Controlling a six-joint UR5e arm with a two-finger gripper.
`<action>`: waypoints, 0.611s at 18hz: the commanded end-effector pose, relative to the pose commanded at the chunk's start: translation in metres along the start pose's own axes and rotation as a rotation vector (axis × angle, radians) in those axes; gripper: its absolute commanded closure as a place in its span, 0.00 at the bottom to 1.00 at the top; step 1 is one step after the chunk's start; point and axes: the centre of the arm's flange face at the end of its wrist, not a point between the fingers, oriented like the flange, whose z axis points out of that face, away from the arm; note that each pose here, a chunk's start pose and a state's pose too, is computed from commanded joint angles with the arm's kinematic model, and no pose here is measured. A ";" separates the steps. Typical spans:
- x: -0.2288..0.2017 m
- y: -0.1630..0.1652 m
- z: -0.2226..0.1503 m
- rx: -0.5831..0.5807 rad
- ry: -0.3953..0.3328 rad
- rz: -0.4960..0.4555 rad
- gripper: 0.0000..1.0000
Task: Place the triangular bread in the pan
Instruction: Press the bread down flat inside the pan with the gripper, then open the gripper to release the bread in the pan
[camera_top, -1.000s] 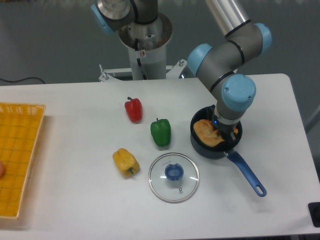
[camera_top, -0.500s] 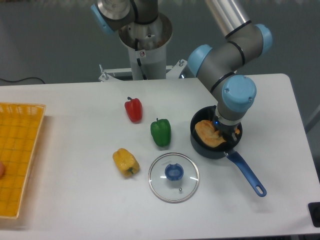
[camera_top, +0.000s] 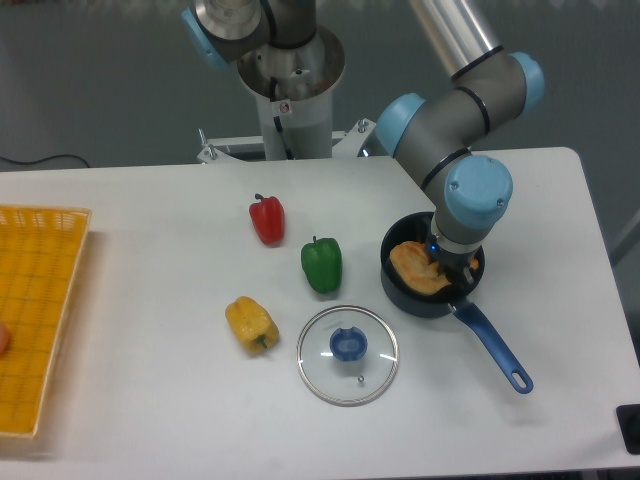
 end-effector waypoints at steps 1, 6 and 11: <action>0.000 0.000 0.000 0.000 0.000 0.000 0.66; 0.001 0.001 0.005 -0.055 0.013 0.012 0.33; 0.000 -0.001 0.009 -0.055 0.020 0.010 0.07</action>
